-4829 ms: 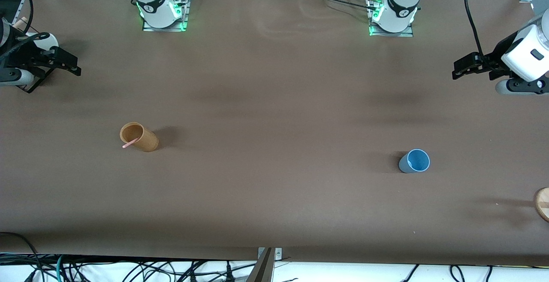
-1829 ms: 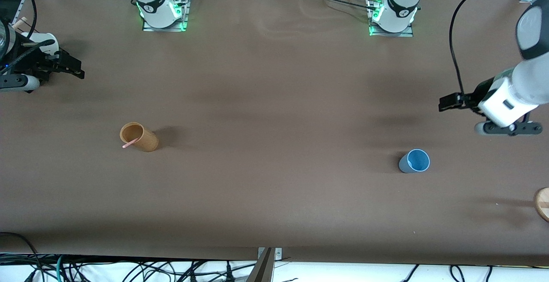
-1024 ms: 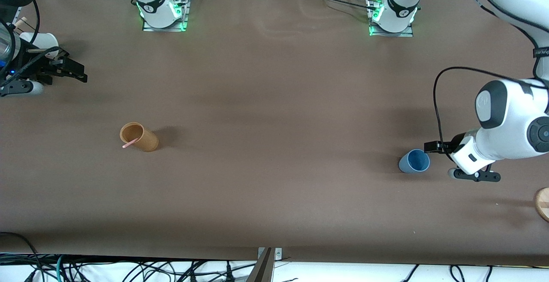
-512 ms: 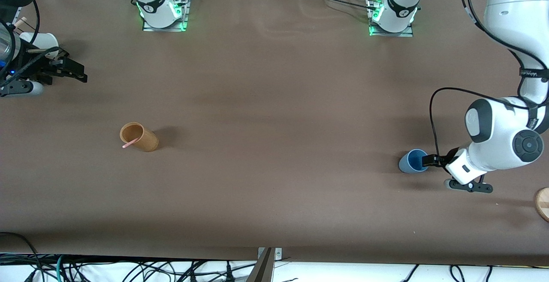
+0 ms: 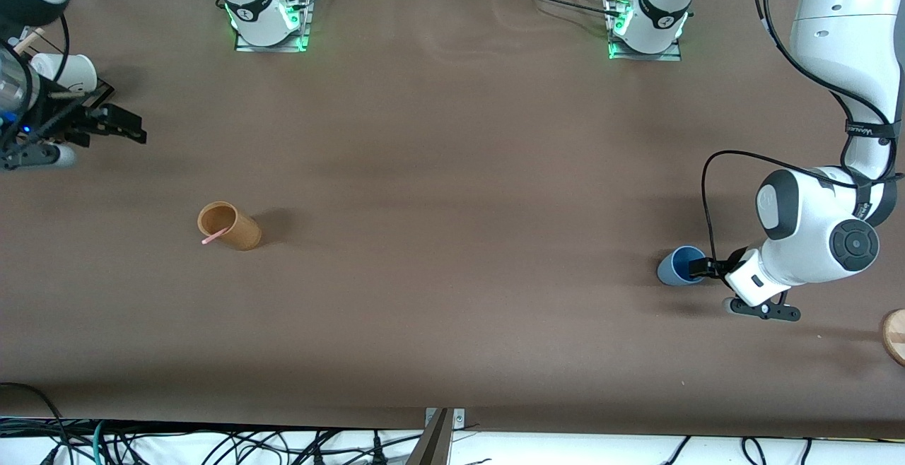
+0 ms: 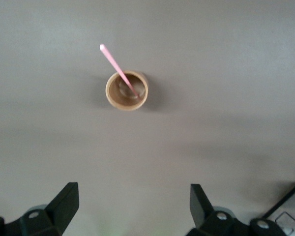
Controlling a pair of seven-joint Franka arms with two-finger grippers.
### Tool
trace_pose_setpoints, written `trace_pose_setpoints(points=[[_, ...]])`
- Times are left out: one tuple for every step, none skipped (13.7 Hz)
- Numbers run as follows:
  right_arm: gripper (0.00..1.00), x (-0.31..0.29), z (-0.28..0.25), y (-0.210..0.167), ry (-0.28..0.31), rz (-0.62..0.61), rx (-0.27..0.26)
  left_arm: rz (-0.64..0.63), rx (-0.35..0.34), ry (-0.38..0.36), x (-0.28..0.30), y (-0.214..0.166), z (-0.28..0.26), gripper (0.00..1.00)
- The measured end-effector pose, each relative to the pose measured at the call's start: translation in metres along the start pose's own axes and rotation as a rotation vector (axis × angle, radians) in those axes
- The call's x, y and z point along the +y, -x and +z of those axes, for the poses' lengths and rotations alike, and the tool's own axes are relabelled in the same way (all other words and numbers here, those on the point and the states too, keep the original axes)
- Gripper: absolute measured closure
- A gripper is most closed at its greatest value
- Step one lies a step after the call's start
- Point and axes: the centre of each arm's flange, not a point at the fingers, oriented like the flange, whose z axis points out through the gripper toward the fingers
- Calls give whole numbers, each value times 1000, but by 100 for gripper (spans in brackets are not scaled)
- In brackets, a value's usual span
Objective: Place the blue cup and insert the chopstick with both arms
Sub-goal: 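Lift the blue cup with the left gripper while the right gripper reaches the chopstick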
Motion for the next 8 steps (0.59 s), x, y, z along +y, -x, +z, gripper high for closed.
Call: trace_pose_setpoints(points=[[0, -6, 8, -8, 3, -12, 9, 2, -2, 0, 1, 0, 1, 0], [0, -16, 17, -18, 8, -31, 22, 4, -2, 0, 2, 1, 3, 0], [0, -29, 28, -28, 13, -53, 39, 7, 0, -1, 3, 2, 7, 2], [0, -42, 41, -40, 18, -75, 61, 9, 2, -3, 5, 4, 13, 6], [0, -52, 57, -52, 23, -92, 85, 10, 0, -3, 6, 7, 19, 17], [0, -60, 74, -62, 27, -105, 107, 12, -5, -2, 7, 9, 22, 30], [0, -66, 93, -71, 31, -114, 136, 12, -10, -2, 8, 10, 24, 40], [0, -68, 111, -79, 35, -124, 175, 12, -12, -2, 8, 11, 25, 52]])
